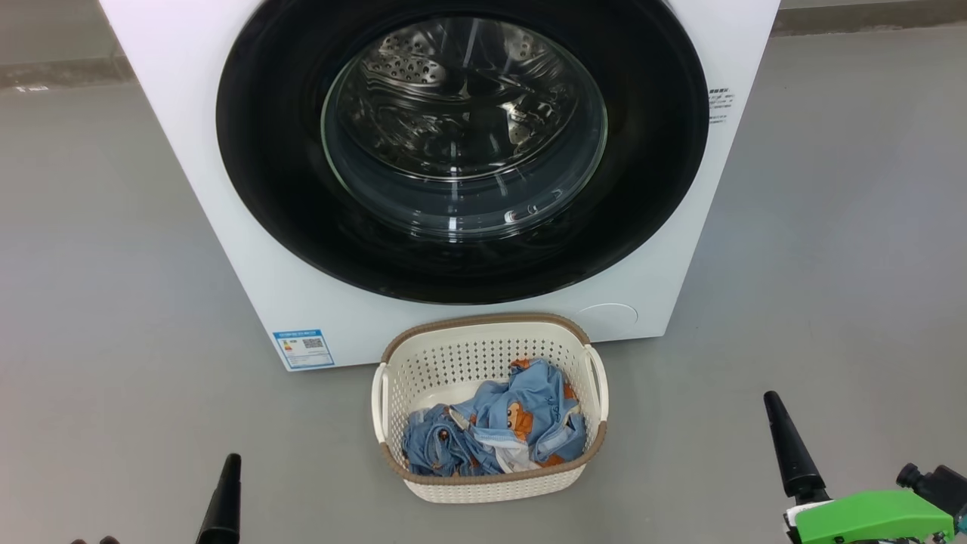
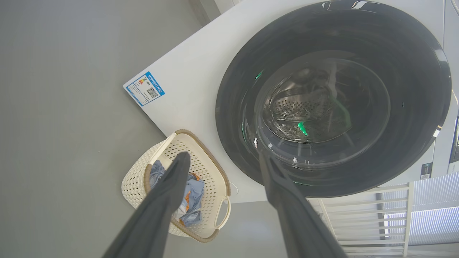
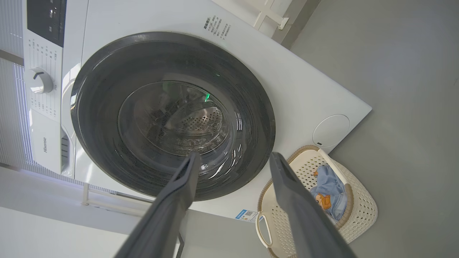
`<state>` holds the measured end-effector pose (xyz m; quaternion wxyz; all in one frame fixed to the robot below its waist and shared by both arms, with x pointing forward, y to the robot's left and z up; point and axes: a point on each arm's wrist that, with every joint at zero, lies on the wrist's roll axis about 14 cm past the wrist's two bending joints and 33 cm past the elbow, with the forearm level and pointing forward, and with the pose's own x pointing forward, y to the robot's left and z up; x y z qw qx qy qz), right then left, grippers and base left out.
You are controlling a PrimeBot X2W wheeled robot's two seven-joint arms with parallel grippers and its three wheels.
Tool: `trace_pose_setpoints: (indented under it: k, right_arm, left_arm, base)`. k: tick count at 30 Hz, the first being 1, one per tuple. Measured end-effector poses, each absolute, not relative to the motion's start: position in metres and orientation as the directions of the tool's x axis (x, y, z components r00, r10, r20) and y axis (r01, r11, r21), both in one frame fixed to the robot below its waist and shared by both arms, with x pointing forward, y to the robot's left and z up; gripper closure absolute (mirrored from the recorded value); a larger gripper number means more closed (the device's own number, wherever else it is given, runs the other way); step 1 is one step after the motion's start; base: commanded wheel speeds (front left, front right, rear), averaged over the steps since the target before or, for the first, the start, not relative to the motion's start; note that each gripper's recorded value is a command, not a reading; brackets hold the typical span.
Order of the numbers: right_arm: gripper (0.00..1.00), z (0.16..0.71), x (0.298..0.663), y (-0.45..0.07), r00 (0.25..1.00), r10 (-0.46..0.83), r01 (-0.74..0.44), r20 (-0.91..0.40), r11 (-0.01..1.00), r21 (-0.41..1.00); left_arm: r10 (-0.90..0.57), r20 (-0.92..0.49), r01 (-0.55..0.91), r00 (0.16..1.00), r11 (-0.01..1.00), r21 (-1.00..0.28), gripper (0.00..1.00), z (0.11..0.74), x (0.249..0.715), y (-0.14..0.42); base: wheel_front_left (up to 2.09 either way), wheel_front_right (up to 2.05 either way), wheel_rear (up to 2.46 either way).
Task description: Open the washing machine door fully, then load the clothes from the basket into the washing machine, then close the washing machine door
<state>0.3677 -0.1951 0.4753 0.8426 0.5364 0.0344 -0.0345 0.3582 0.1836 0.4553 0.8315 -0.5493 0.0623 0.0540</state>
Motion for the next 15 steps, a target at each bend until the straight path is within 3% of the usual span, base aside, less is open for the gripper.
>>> trace_pose_setpoints:
  k: [15]
  right_arm:
    - [0.0,0.4815,0.369,-0.186,0.997,0.028,0.038,-0.072,0.643,0.765]
  left_arm:
    - [0.026,-0.138,-0.126,0.99,0.595,-0.794,0.0,0.4608,0.3592,0.185]
  base:
    - [0.0,0.0,0.0]
